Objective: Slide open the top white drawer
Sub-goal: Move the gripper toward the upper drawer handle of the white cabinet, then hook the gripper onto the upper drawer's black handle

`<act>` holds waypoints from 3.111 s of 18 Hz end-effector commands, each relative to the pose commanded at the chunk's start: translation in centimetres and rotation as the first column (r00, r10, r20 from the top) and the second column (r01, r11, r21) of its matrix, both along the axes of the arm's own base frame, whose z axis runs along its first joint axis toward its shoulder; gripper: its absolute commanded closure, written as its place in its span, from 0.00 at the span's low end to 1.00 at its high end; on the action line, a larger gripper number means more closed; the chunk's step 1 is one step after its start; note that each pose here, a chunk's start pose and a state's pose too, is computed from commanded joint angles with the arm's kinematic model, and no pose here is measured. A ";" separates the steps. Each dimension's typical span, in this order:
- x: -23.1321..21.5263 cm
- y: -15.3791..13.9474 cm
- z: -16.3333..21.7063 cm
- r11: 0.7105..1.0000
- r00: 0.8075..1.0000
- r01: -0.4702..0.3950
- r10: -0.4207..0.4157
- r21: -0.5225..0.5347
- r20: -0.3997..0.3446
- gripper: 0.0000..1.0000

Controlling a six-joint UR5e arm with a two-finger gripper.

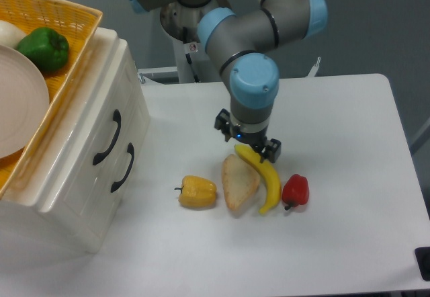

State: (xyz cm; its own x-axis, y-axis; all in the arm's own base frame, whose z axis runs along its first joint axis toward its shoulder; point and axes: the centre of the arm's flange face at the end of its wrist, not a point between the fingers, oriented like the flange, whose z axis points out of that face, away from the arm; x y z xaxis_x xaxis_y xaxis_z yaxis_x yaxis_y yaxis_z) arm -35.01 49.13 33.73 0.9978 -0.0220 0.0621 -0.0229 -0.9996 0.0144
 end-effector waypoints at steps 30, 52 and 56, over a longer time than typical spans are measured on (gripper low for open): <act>9.0 5.1 3.4 0.951 0.916 -0.295 0.254 0.093 0.311 0.00; 11.5 6.1 4.1 0.952 0.893 -0.294 0.244 0.081 0.378 0.00; 11.5 6.0 4.1 0.949 0.886 -0.308 0.262 0.065 0.383 0.00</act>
